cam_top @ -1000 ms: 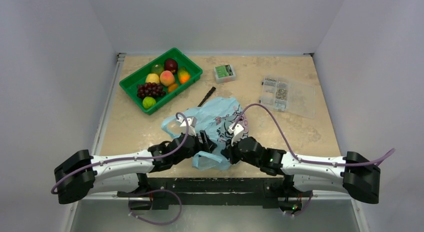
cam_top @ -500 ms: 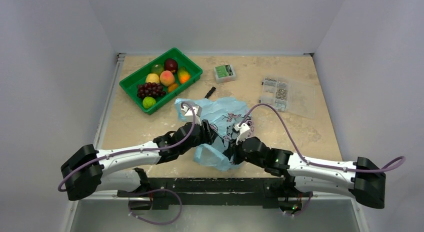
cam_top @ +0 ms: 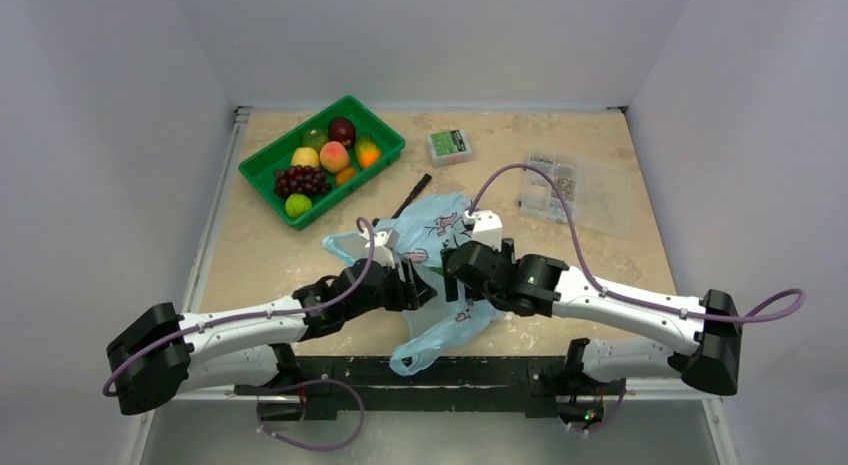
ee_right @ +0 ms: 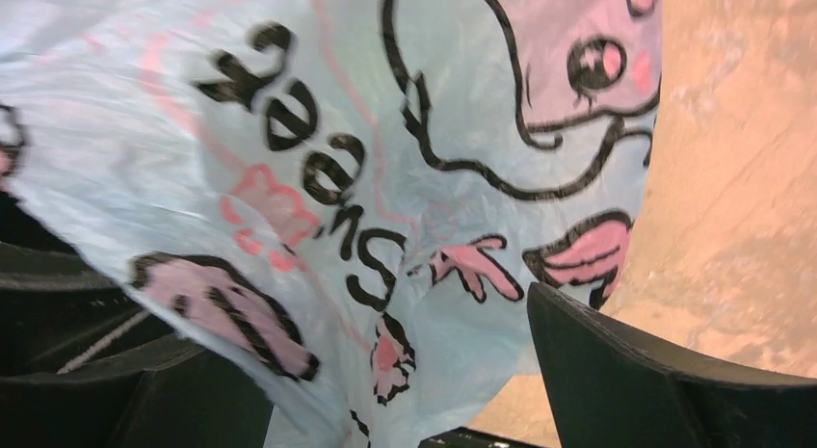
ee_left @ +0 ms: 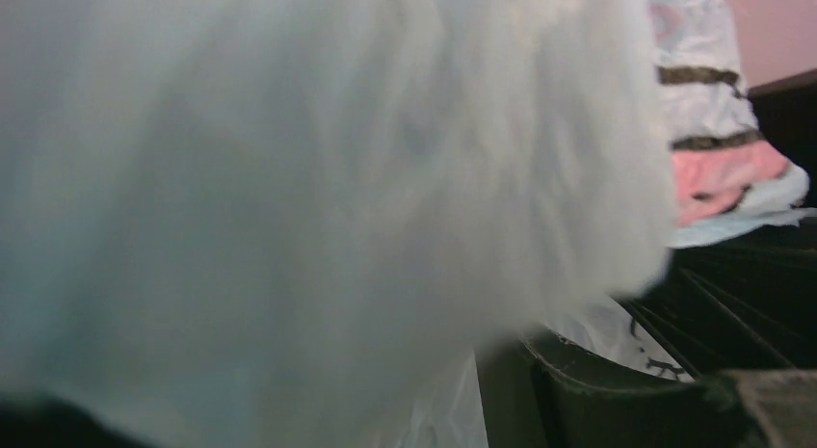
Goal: Take the fake fruits out of the plastic bag
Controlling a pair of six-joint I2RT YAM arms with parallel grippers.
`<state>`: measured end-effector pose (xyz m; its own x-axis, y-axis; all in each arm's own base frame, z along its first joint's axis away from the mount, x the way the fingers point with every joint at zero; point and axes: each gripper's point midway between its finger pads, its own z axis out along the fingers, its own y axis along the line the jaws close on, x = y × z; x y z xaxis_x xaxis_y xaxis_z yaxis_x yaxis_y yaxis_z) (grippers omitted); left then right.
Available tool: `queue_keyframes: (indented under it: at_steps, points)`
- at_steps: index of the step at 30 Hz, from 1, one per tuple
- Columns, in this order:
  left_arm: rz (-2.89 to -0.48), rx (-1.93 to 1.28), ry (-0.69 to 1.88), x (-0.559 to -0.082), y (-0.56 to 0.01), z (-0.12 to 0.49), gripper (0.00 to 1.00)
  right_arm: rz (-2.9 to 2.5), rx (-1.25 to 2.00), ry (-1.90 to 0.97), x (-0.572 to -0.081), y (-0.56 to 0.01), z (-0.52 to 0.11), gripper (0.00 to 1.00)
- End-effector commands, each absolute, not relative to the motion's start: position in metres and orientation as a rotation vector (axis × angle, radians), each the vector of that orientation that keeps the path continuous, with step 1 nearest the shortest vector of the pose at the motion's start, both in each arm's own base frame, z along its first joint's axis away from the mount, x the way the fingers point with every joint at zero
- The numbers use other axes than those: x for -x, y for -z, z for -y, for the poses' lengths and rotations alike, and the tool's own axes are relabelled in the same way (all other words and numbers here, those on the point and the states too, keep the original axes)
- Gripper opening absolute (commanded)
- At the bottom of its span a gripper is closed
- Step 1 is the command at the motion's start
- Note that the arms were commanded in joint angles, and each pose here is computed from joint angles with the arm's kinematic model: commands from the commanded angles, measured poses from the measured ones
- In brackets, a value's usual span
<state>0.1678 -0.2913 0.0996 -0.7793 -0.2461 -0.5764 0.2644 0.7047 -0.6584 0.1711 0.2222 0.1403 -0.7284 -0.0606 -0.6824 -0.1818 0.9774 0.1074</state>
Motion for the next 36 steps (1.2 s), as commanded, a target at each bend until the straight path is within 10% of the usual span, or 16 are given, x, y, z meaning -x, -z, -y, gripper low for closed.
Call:
queue_keyframes:
  at_steps: [1, 8, 16, 36]
  points:
    - [-2.172, -0.023, 1.169, -0.16, -0.134, 0.303, 0.59, -2.264, 0.336, -0.133, -0.192, -0.174, -0.229, 0.9]
    - [-2.128, 0.008, 1.117, -0.17, -0.143, 0.295, 0.65, -2.107, 0.468, 0.039, -0.227, -0.187, -0.243, 0.81]
    - [-2.053, 0.064, 1.096, -0.182, -0.155, 0.29, 0.71, -1.762, 0.73, -0.45, -0.208, -0.215, -0.303, 0.01]
    - [-2.071, 0.07, 0.863, -0.214, -0.142, 0.288, 0.61, -1.655, 0.862, -0.843, -0.167, -0.234, -0.303, 0.0]
